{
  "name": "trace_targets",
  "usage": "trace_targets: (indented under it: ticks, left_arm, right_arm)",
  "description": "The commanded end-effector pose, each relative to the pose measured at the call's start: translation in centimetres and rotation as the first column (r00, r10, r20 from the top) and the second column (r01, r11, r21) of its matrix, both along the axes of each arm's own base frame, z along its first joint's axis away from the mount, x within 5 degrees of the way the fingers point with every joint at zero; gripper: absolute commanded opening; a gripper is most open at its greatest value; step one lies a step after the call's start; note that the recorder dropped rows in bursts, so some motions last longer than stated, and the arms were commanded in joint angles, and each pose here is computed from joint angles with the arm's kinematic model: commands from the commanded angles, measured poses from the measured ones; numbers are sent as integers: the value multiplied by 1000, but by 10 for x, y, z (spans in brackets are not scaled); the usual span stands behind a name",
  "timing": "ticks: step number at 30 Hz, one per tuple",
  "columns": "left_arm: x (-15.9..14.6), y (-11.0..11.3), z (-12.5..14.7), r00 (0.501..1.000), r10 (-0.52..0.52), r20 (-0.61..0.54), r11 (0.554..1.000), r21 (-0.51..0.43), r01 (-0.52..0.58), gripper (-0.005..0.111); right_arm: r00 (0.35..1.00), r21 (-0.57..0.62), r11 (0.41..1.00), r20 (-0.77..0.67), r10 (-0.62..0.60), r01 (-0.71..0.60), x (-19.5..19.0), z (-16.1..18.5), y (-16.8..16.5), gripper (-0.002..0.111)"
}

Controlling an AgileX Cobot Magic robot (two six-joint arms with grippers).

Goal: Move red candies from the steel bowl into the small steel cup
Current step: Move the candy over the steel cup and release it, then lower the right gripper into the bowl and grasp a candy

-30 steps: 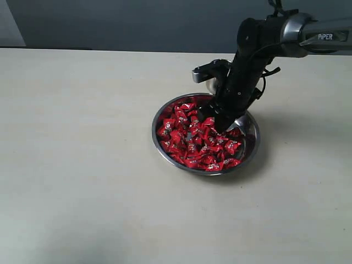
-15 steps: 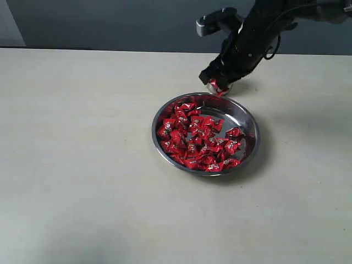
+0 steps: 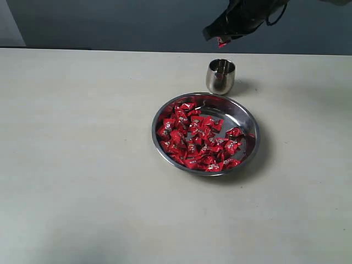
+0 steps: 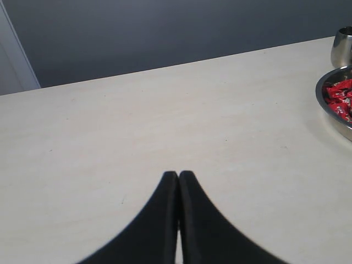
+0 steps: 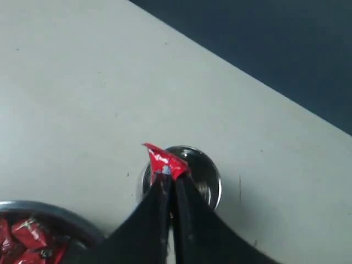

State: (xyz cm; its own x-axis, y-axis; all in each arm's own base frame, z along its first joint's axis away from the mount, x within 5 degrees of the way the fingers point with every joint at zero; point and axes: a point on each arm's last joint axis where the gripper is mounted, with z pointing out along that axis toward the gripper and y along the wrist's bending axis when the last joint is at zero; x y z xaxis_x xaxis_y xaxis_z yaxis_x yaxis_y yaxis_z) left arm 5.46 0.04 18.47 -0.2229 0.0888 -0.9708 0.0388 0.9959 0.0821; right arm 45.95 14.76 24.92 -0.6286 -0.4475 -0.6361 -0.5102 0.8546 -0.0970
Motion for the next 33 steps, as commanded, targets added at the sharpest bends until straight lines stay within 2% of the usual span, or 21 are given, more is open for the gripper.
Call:
trace_targets:
  ticks: [1,11,17,19,25,33]
  left_arm:
    - [0,-1,1,1000,-10,9,1000,-6,10,0]
    - [0,-1,1,1000,-10,9,1000,-6,10,0]
    - [0,-1,1,1000,-10,9,1000,-6,10,0]
    - [0,-1,1,1000,-10,9,1000,-6,10,0]
    - [0,-1,1,1000,-10,9,1000,-6,10,0]
    - [0,-1,1,1000,-10,9,1000,-6,10,0]
  right_arm:
    - [1000,-12,1000,-25,-16,16,16,-10,-4,1]
    - [993,-36,999,-113,-22,18,32,-52,1,1]
    - [991,-80,995,-117,-70,61,34,-58,-4,1]
    - [992,-84,995,-109,-69,60,35,-58,-4,4]
    - [992,-84,995,-109,-69,60,35,-58,-4,26]
    - [992,-87,995,-107,-68,59,32,-47,-5,27]
